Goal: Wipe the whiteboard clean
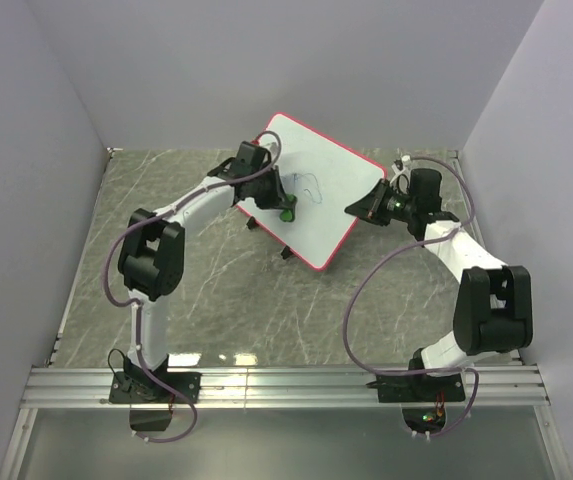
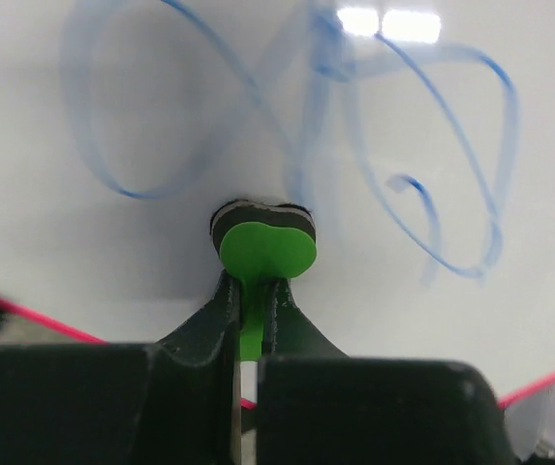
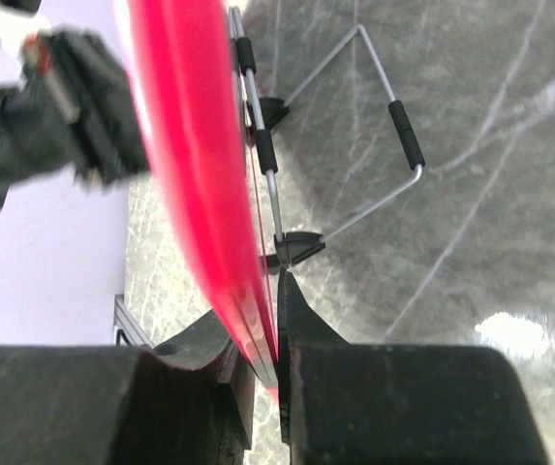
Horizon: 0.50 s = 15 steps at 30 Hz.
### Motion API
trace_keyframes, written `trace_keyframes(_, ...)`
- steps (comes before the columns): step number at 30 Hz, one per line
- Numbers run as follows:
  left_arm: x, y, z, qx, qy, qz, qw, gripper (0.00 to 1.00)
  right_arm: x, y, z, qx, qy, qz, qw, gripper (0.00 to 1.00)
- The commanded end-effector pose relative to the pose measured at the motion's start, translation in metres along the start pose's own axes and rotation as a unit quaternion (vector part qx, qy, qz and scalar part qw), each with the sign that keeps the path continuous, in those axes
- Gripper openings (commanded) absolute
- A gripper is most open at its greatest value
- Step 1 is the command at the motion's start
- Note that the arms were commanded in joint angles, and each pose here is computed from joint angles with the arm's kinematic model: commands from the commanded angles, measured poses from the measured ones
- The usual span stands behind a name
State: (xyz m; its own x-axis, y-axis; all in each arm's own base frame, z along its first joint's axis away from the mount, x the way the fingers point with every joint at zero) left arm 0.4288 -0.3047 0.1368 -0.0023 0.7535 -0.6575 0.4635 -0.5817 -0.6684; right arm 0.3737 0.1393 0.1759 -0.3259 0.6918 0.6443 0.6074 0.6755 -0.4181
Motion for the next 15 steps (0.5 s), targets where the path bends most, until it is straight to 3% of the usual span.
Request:
trace_keyframes(1,0.06,0.038,-0.013,-0.013,-0.019,-0.065,0.998,0.0,-0.005,-0.02,0.041,0.06,0.055,0.047,0.996,0.0)
trace_keyframes(7,0.093,0.064,-0.054,-0.025,-0.055,-0.063,0.996,0.0,-0.002,-0.028,0.056,0.08,0.056,0.048,0.994,0.0)
trace_keyframes(10,0.077,0.066,-0.075,-0.035,-0.037,-0.037,0.998,0.0,-0.004,-0.028,0.059,0.091,0.053,0.053,0.993,0.0)
trace_keyframes(15,0.044,0.063,-0.063,0.01,-0.016,0.041,0.999,0.0,0.0,-0.022,0.062,0.102,0.051,0.049,0.992,0.0)
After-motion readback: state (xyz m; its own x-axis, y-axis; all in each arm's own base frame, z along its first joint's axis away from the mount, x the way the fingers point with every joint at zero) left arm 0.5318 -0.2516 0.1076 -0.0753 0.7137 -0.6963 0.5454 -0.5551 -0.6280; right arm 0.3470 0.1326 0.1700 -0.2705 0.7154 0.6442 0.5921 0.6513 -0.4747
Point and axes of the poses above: each gripper's point midway between its finger pads, its own y axis out along the fingers, its own x axis along the line the jaws close on, z = x × y, the point moved 2 cm from there along -y, back along the fingers, and after that the axes turned 13 degrees about -y, right-handed, at the moved point
